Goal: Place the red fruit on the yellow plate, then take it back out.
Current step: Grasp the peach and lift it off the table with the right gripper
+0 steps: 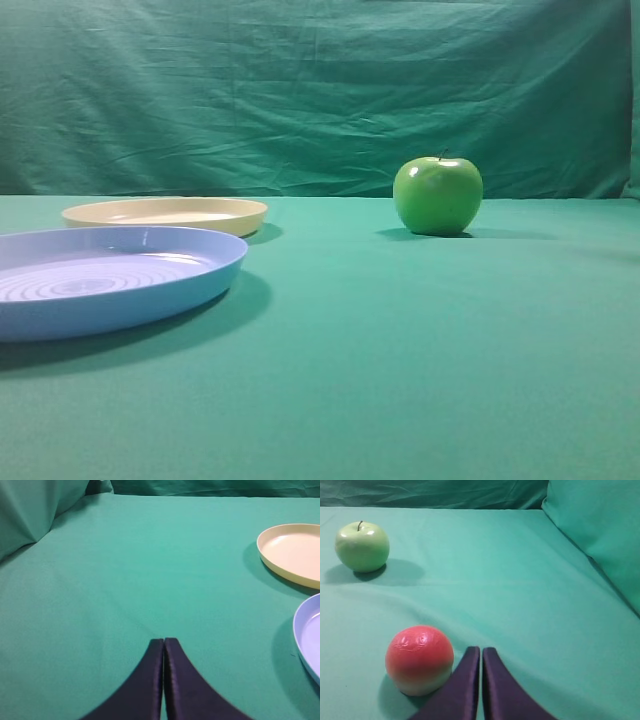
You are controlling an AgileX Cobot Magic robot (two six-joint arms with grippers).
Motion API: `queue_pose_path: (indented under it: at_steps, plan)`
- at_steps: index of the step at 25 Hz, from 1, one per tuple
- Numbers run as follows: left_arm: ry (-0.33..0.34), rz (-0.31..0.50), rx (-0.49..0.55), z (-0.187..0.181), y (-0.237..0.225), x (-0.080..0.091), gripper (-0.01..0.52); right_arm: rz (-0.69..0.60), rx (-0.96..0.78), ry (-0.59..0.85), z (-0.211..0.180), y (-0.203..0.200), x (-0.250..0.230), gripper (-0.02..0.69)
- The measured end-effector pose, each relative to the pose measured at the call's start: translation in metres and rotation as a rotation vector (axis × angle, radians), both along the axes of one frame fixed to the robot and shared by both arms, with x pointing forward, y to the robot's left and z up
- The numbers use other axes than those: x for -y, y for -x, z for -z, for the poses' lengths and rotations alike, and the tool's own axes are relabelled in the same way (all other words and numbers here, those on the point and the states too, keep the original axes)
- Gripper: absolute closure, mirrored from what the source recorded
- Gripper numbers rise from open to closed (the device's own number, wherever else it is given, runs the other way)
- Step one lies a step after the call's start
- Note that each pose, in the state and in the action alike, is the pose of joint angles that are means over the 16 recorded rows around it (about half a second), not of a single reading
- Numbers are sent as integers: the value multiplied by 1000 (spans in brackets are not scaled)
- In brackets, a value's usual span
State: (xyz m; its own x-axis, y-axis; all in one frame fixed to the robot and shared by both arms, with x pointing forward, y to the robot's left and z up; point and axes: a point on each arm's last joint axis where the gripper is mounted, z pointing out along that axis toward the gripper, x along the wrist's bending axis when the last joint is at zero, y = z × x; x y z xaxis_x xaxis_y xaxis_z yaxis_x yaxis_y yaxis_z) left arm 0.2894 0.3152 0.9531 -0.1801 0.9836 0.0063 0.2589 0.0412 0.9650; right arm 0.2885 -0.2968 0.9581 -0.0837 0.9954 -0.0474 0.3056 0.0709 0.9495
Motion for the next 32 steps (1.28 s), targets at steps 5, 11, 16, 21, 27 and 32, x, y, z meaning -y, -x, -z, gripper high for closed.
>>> queue_pose_path:
  at_steps: [5,11,16,21,27,32]
  plan:
    - [0,0,0,0,0,0,514,-6,29,-2,-28,5,0,665]
    - [0,0,0,0,0,0,514,-30,24,18,-73,12,-1,665]
    - [0,0,0,0,0,0,514,-82,-74,50,-105,8,-5,665]
    - [0,0,0,0,0,0,514,-160,-277,56,-119,-10,-13,665]
    - [0,0,0,0,0,0,514,-264,-562,52,-114,-40,-25,665]
    - [0,0,0,0,0,0,514,-321,-753,61,-100,-64,-34,665]
